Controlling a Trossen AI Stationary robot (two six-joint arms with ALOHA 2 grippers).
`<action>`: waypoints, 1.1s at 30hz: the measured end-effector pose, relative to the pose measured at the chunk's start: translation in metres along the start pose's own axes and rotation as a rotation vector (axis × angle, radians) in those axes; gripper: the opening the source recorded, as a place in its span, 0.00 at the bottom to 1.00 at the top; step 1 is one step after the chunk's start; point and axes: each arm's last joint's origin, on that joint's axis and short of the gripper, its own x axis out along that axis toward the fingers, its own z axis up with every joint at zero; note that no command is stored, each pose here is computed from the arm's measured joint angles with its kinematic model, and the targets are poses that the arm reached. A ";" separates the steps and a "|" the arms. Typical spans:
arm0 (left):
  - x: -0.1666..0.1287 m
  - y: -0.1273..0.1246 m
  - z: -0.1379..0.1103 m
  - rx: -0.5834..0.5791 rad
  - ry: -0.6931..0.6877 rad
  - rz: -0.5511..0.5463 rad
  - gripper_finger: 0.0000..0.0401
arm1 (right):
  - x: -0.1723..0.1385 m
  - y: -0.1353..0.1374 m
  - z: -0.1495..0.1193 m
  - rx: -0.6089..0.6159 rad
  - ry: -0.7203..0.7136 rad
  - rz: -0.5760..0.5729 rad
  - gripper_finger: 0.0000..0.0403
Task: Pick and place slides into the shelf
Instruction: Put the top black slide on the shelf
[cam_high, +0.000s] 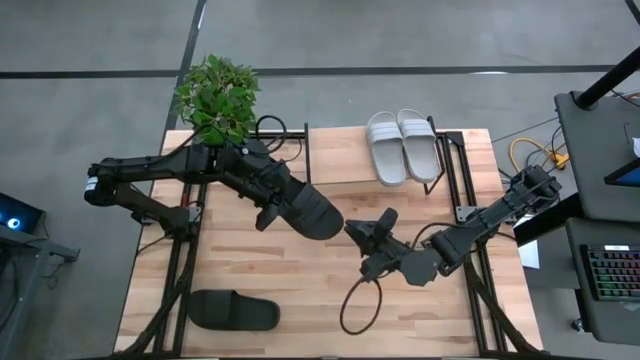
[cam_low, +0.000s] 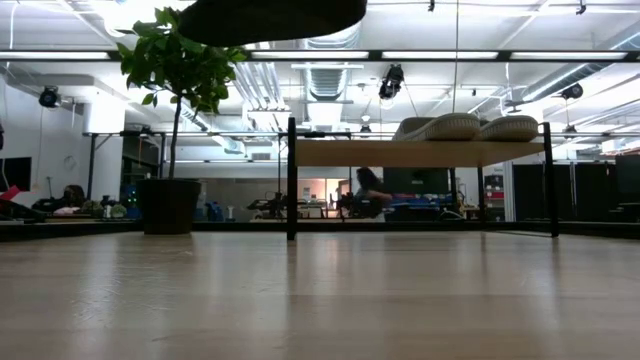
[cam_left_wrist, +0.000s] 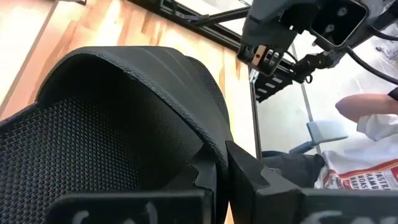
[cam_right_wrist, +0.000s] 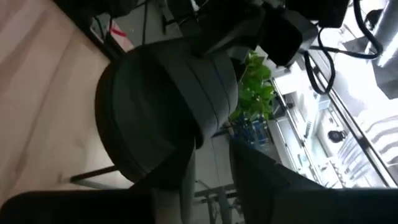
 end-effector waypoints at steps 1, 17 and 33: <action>0.000 0.000 0.000 -0.001 0.003 0.001 0.00 | 0.000 0.000 0.000 -0.002 0.002 -0.001 0.25; 0.018 -0.001 0.010 0.000 -0.014 -0.148 0.00 | 0.007 -0.004 0.002 0.034 -0.083 0.029 0.54; 0.019 -0.006 0.012 -0.001 -0.033 -0.187 0.00 | 0.034 -0.012 -0.012 0.026 -0.070 0.036 0.54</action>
